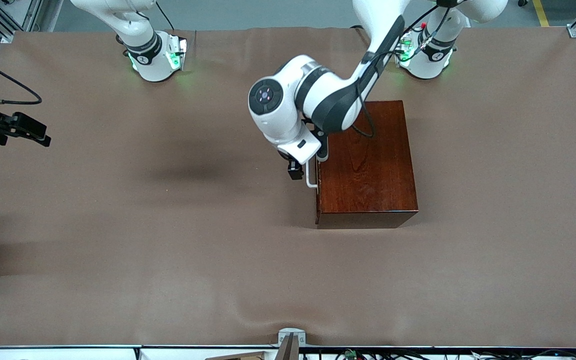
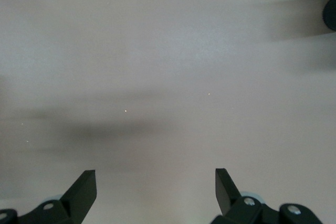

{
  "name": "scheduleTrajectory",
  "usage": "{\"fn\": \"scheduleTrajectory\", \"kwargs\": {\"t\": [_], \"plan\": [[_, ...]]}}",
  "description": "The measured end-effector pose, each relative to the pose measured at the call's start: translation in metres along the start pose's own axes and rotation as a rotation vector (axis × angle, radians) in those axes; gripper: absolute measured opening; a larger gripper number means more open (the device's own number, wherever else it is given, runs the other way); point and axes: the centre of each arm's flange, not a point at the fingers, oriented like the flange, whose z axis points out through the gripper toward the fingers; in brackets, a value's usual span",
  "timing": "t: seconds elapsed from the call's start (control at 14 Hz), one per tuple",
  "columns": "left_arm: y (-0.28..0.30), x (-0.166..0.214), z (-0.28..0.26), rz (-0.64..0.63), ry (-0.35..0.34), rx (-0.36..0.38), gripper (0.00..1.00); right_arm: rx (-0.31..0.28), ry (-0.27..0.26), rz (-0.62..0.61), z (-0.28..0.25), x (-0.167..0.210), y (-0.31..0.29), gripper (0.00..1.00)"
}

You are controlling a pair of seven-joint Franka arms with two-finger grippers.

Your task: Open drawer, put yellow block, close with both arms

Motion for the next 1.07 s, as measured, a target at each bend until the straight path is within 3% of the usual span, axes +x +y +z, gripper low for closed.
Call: {"fn": "scheduleTrajectory", "kwargs": {"t": [0.21,0.43,0.79,1.07], "plan": [[0.026,0.048,-0.053,-0.029,-0.059,-0.040,1.00,0.000,-0.002,-0.001,0.000,0.000,0.000,1.00],[0.068,0.107,-0.063,0.001,-0.110,-0.022,1.00,0.000,-0.002,-0.001,0.000,0.000,0.000,1.00],[0.121,0.200,-0.064,0.143,-0.157,-0.019,1.00,0.001,-0.003,-0.001,0.000,0.000,-0.001,1.00],[0.151,0.268,-0.060,0.341,-0.212,-0.036,1.00,0.001,-0.003,0.000,0.001,0.000,-0.001,1.00]]}}
